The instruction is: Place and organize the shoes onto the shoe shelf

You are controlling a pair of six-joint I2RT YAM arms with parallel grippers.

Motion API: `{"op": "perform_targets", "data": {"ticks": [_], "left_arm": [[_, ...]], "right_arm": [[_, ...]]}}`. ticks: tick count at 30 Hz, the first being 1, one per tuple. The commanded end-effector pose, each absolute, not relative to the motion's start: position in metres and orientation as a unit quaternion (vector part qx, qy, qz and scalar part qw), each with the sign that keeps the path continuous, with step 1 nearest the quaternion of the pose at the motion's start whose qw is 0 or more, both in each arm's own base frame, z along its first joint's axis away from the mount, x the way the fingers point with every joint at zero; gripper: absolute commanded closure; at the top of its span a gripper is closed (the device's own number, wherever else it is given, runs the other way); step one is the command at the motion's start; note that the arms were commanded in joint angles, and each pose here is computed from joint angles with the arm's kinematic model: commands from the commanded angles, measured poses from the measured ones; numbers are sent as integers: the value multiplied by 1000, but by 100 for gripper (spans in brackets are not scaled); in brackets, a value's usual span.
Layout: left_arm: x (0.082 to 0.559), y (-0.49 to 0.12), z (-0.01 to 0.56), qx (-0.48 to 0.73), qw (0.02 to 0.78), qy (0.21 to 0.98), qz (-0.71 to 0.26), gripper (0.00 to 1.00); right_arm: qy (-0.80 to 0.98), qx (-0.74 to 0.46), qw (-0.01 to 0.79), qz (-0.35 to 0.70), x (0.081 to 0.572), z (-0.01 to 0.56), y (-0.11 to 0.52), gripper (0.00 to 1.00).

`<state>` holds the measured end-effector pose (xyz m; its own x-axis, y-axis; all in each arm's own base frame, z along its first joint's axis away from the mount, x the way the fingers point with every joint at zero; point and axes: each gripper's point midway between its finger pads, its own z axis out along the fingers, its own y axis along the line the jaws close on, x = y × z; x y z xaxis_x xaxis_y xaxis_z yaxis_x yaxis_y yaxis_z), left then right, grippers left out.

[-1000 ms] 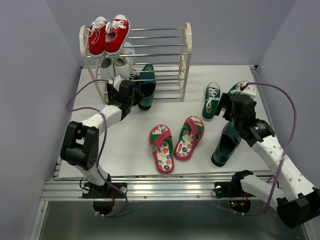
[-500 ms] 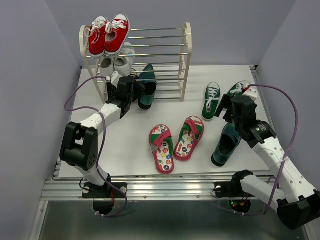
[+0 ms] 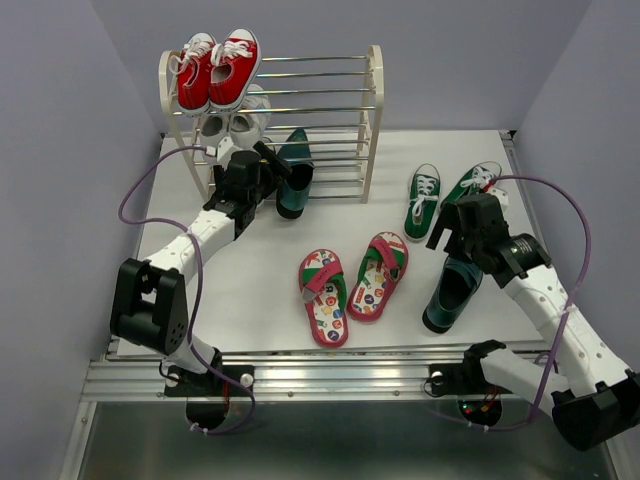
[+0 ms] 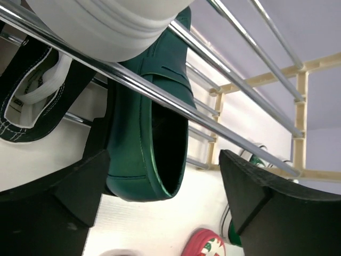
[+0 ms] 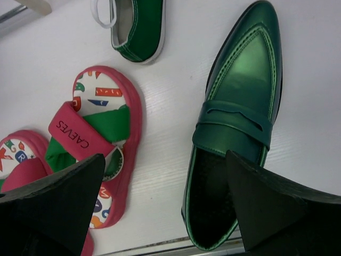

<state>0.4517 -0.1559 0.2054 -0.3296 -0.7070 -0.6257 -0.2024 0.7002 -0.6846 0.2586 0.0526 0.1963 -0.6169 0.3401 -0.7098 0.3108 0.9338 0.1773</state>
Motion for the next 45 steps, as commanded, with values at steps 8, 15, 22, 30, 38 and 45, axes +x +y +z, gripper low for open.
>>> {"op": "perform_targets", "data": {"ticks": [8, 15, 22, 30, 38, 45], "left_arm": [[434, -160, 231, -228, 508, 788, -261, 1], [394, -154, 231, -208, 509, 788, -276, 1], [351, -135, 221, -205, 508, 794, -262, 1], [335, -121, 210, -210, 511, 799, -239, 1], [337, -118, 206, -211, 509, 803, -224, 1], [338, -116, 202, -214, 507, 806, -217, 1]], "right_arm": [[943, 194, 271, 29, 213, 171, 63, 0], [962, 171, 205, 48, 188, 146, 74, 0], [975, 150, 145, 75, 167, 122, 87, 0], [983, 151, 92, 44, 145, 98, 78, 3], [984, 149, 83, 41, 143, 86, 77, 51], [984, 144, 97, 38, 148, 97, 76, 90]]}}
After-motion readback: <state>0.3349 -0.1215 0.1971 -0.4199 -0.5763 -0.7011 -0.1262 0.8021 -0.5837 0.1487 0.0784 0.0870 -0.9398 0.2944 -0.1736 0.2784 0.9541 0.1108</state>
